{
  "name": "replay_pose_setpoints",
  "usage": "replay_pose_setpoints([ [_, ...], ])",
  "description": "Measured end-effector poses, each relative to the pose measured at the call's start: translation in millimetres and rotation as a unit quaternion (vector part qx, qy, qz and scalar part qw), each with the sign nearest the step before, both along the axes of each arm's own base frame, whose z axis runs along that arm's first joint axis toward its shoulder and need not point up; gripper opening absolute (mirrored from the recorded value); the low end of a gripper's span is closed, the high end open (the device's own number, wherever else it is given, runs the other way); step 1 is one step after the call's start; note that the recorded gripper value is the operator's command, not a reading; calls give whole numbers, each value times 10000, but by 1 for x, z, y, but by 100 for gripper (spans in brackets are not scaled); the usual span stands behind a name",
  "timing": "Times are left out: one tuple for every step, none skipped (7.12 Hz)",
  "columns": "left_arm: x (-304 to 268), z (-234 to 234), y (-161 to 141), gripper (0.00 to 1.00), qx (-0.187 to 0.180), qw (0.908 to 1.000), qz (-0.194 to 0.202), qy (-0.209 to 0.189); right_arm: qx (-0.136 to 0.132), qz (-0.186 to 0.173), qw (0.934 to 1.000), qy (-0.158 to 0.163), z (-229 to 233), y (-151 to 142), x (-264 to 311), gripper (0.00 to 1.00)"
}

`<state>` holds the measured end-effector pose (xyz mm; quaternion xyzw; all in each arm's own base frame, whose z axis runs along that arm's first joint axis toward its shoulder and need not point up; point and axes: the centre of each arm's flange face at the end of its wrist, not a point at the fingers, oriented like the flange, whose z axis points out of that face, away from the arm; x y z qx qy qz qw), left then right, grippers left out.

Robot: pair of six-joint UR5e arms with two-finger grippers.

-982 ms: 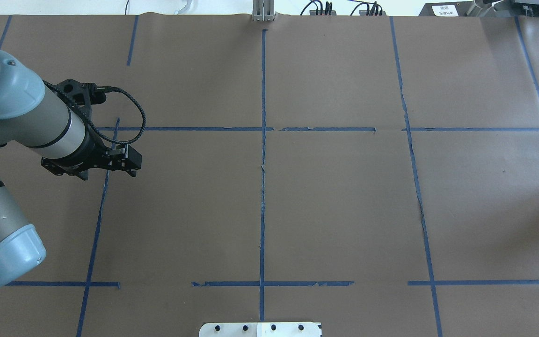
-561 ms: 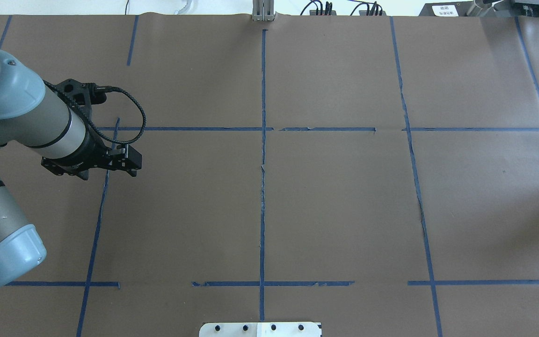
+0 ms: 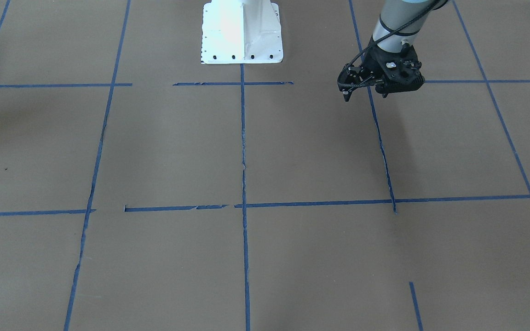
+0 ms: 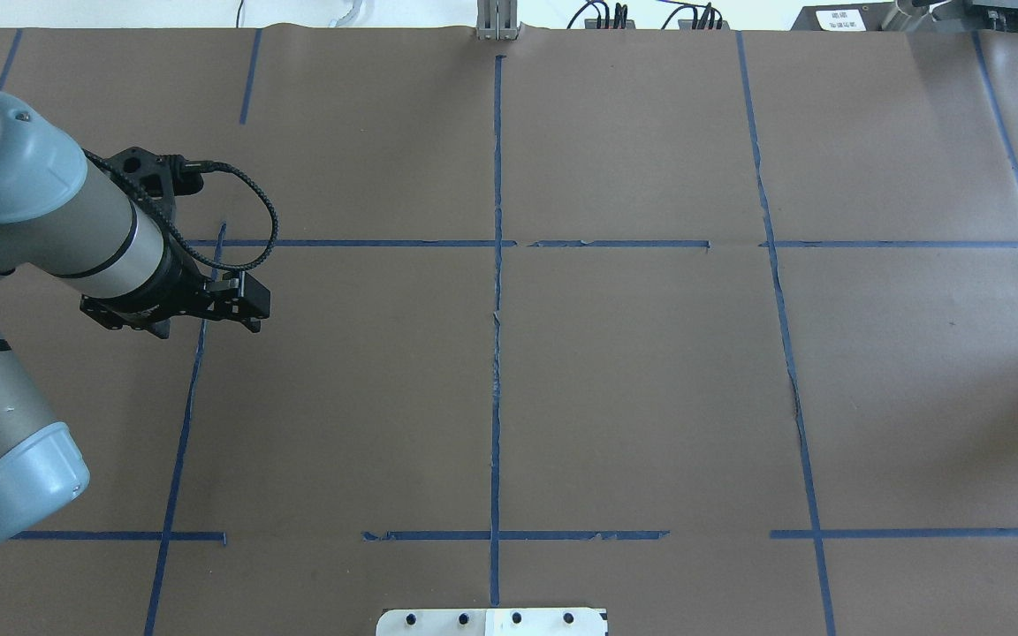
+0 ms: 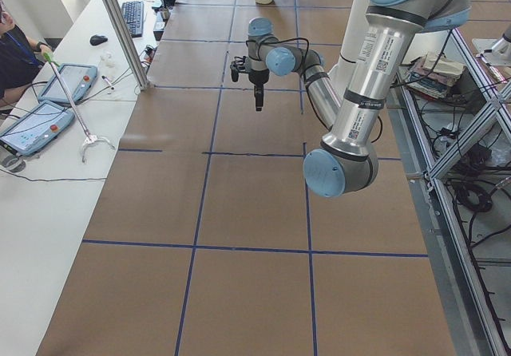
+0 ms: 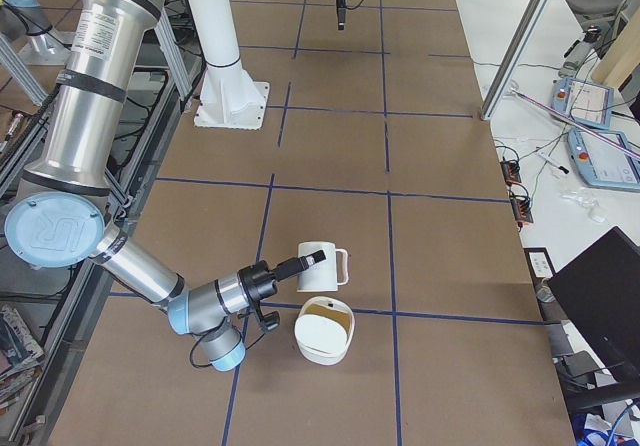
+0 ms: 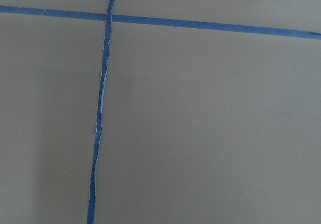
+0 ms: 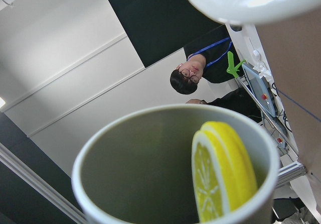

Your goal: Left arm hands cup to right arm to dump lemon

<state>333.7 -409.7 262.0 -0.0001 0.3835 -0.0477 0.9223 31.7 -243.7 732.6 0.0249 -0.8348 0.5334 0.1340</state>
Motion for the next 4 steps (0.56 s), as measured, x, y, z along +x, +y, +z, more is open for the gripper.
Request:
replay_pose_setpoints([
  [0,0,0,100,2,10000,3,0,-3,-37,9996,-263,1,2,3,11],
  [0,0,0,100,3,10000,3,0,-14,-80,9989,-456,1,3,4,11],
  [0,0,0,100,2,10000,1,2,-29,-117,9982,-592,2,3,5,12],
  [0,0,0,100,2,10000,0,2,-33,-128,9977,-659,2,4,6,12],
])
